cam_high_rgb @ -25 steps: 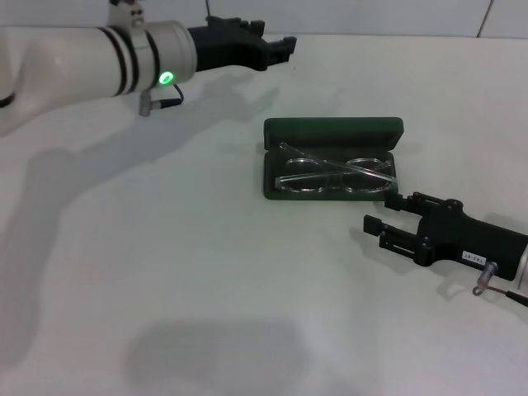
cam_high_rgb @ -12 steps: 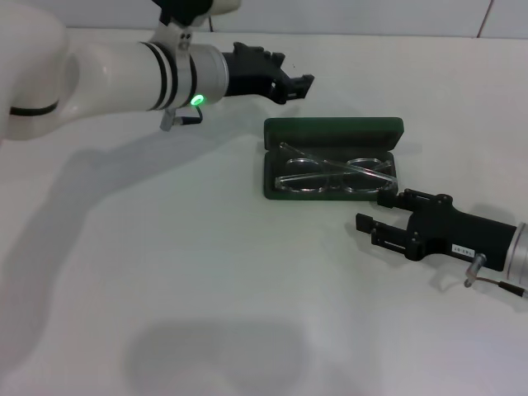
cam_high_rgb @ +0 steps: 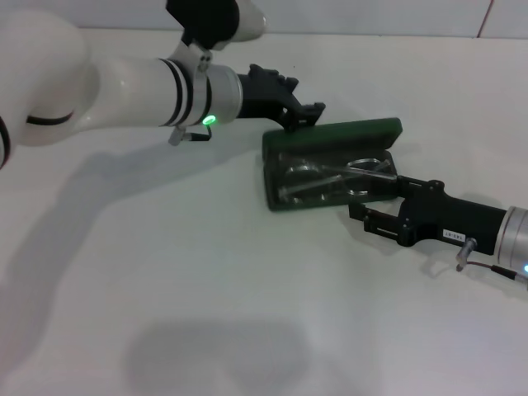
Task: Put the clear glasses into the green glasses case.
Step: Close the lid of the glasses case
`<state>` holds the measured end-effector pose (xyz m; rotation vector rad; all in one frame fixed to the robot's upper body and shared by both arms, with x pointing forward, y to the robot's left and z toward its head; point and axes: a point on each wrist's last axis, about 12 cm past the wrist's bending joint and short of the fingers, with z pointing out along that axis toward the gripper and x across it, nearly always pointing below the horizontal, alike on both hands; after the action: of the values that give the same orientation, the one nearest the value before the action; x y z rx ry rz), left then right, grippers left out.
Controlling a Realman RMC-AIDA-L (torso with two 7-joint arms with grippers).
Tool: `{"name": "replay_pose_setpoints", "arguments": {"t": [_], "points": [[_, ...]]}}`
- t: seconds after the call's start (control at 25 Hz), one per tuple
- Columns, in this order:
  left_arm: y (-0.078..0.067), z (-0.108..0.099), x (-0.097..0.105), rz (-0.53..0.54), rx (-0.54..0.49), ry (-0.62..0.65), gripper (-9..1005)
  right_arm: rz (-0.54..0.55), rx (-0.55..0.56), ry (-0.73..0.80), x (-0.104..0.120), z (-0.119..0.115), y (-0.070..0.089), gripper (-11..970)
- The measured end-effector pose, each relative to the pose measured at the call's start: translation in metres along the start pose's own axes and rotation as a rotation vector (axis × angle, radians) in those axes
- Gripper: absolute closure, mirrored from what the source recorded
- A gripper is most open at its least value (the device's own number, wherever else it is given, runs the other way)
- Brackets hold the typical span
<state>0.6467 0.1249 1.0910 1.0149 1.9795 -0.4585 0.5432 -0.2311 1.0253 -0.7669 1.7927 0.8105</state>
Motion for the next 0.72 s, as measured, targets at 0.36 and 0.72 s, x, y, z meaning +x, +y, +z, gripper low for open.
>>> {"name": "replay_pose_setpoints", "arguments": {"t": [0.36,0.72], "points": [[-0.013,0.005,0.004,0.054,0.055,0.050,381,0.012,0.007,0.003,-0.004,0.004,-0.003,355],[-0.018,0.004,0.008,0.076,0.068,0.056,381,0.014,0.004,0.001,-0.006,0.006,-0.003,355]]}}
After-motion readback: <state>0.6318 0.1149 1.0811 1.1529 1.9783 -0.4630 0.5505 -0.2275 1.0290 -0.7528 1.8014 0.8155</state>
